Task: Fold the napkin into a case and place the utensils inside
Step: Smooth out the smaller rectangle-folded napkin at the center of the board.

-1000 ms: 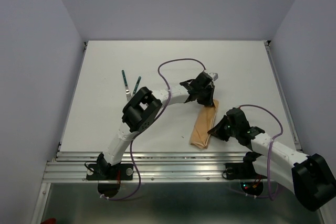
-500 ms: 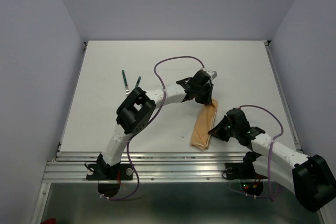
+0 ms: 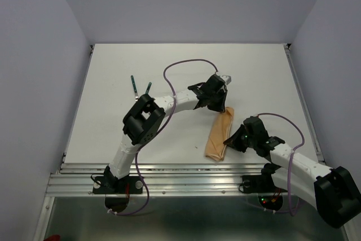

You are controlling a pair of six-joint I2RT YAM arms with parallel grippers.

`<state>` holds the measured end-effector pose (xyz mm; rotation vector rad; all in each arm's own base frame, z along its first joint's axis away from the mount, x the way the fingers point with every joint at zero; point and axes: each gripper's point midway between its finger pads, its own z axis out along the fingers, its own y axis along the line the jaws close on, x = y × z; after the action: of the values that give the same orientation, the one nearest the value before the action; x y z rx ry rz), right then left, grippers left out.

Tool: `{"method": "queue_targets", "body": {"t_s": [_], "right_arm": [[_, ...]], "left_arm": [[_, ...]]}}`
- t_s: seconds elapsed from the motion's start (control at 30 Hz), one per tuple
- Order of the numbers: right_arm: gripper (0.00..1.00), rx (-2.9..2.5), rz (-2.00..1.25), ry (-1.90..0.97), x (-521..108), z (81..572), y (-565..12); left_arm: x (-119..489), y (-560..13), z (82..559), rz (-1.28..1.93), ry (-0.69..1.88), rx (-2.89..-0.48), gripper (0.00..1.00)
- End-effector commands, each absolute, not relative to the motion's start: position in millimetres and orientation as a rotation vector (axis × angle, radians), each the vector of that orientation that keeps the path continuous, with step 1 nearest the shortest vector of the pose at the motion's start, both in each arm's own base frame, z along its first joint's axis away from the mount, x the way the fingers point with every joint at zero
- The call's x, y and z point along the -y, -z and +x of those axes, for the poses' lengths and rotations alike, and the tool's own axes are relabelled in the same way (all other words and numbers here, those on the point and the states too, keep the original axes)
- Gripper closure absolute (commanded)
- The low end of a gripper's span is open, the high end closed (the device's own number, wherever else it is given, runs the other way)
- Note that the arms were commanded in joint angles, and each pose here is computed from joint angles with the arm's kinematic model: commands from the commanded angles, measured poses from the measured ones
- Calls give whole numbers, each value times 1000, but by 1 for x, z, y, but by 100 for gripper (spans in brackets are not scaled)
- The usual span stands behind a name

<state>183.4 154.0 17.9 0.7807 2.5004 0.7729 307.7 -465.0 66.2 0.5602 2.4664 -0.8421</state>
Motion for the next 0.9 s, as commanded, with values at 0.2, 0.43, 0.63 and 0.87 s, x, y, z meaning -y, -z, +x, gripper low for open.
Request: {"method": "queue_targets", "body": {"t_s": [0.2,0.43,0.63,0.87], "right_arm": [[99,-2514,787,-720,-150,183,-16],[99,-2513,777,-724,-152,187,-20],[99,-2507,788,-714,-150,186,-20],[99,-2492,812,-745,-152,187,-20]], "left_arm": [[466,-51,313,618,799,-2473,100],[477,-39,317,640,830,-2474,100],[481,-34,316,654,848,-2475,100],[482,-53,316,653,889,-2442,100]]}}
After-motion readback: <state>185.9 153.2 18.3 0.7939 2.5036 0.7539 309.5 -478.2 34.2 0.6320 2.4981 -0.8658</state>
